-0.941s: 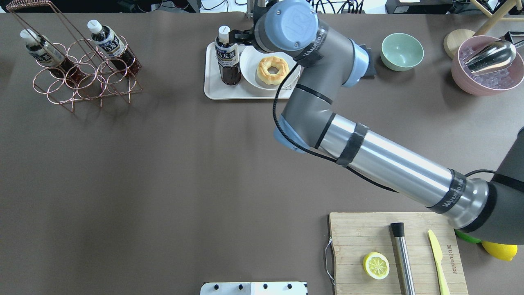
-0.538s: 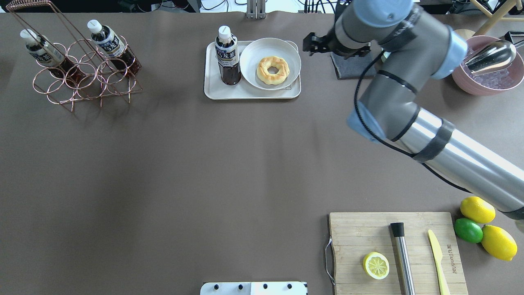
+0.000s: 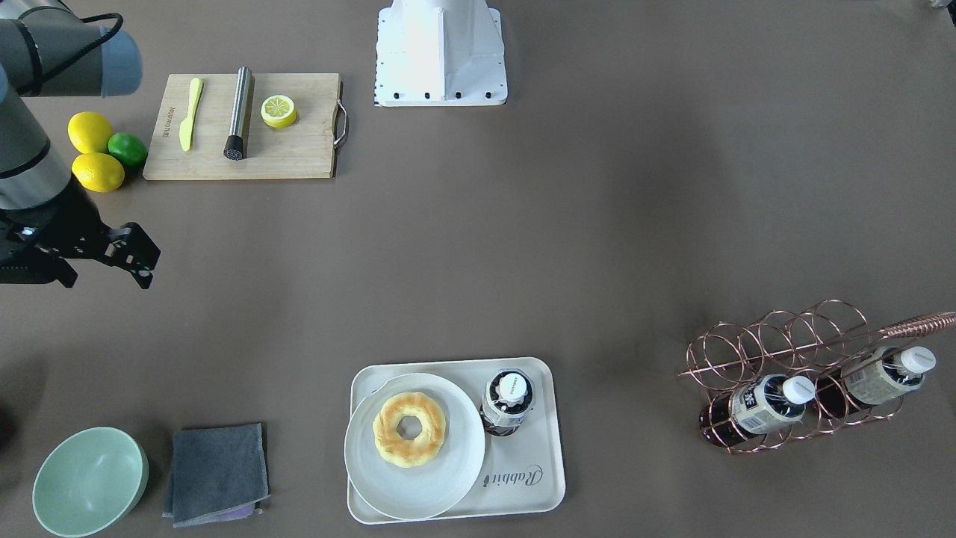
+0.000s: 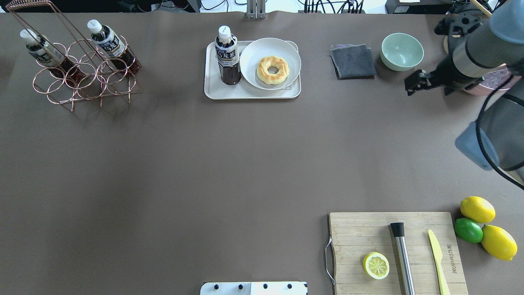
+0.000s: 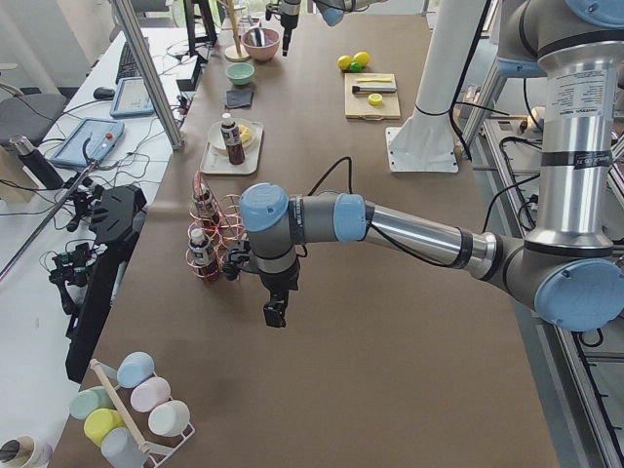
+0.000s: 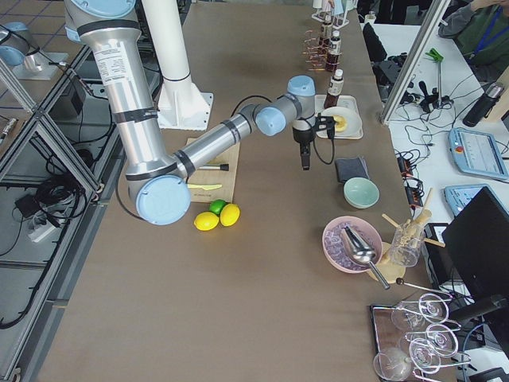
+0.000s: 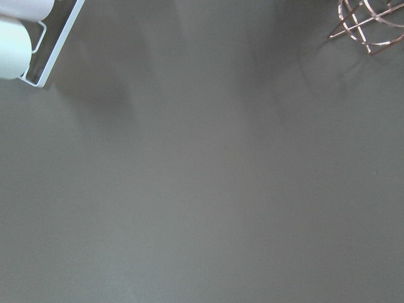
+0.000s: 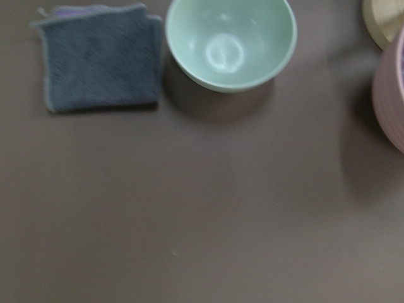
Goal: Place tea on tray
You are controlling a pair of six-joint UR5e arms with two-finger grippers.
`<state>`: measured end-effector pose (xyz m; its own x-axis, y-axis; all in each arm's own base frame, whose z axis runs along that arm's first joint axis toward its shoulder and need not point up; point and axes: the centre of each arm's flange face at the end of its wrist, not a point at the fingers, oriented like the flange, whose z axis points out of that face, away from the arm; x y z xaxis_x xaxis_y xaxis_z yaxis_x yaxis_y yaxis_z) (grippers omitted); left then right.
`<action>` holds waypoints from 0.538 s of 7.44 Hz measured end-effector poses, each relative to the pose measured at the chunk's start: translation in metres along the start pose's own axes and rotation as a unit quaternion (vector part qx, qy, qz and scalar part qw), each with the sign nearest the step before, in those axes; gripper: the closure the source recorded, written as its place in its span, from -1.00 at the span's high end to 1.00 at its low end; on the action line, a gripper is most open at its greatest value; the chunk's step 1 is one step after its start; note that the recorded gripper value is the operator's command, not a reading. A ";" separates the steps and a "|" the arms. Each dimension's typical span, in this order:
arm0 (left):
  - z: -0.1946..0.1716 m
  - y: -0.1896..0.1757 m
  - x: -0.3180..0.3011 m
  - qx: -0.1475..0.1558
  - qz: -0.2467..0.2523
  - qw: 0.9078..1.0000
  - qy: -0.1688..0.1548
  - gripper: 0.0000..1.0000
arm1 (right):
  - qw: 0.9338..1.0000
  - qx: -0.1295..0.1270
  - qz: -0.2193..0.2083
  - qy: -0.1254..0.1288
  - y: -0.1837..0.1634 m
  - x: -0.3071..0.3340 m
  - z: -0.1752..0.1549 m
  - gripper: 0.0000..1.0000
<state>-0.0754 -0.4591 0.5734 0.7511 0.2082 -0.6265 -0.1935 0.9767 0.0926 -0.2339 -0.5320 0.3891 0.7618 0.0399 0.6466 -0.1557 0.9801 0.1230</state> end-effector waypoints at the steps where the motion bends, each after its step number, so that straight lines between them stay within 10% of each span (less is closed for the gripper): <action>1: 0.014 0.008 -0.010 -0.014 -0.010 1.000 0.000 0.99 | 0.999 -0.023 0.011 0.022 0.023 0.044 0.016 1.00; 4: 0.056 0.039 -0.037 -0.030 -0.021 0.999 0.002 0.99 | 0.994 -0.063 0.062 0.072 0.050 0.153 0.037 1.00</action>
<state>-0.0751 -0.4253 0.6435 0.7572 0.1671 -0.6314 -0.2001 0.9796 0.0193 -0.1483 -0.4835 0.5221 0.8249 0.1805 0.5357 -0.1815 0.9820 -0.0514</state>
